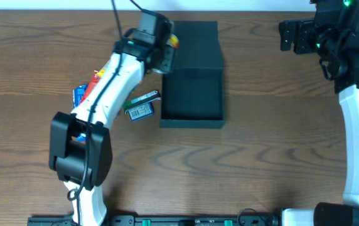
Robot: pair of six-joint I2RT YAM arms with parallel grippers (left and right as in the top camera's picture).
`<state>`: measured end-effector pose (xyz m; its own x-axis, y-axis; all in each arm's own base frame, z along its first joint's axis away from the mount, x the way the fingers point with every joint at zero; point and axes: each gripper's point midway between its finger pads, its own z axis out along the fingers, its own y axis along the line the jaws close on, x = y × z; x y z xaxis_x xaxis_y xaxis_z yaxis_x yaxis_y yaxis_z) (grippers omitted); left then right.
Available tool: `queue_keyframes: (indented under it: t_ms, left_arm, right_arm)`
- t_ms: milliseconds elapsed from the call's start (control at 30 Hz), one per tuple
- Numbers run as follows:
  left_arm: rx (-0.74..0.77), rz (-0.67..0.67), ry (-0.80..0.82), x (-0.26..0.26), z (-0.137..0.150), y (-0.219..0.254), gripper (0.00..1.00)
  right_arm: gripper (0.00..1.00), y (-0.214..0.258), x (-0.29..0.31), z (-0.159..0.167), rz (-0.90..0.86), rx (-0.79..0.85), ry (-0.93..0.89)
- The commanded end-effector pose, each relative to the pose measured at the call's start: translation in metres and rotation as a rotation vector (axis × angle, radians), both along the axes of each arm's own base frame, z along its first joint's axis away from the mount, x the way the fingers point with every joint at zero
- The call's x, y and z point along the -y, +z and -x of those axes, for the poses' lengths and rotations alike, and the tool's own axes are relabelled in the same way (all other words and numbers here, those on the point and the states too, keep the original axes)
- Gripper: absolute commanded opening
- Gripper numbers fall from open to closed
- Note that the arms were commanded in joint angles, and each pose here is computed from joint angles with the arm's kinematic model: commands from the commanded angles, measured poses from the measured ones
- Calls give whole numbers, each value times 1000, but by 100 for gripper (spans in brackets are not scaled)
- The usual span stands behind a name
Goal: Pack container
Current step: 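Carry the Pringles can into the black box with the left gripper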
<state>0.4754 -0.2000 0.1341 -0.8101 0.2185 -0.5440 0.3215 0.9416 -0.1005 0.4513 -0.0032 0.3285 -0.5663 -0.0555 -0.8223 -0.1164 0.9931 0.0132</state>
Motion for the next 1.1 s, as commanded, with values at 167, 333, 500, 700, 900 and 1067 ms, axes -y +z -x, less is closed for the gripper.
queue_keyframes:
  t_ms: [167,333,500,700,900,1067]
  left_arm:
    - [-71,38,-3,59,38,1,54]
    - [-154,23,-3,71,66,-8,56]
    - [-217,61,33,85,83,-11,56]
    - [-261,69,51,101,103,-13,56]
    - [-235,57,65,111,107,-13,61]
    - [-218,84,77,116,102,-10,84]
  right_arm:
    - [99,3,1,3,-10,4,-8]
    - [99,3,1,3,-4,6,-5]
    - [99,4,1,3,-1,10,-2]
    - [99,4,1,2,0,11,-2]
    - [99,4,1,2,0,10,-2]
    - [99,4,1,3,-1,9,-2]
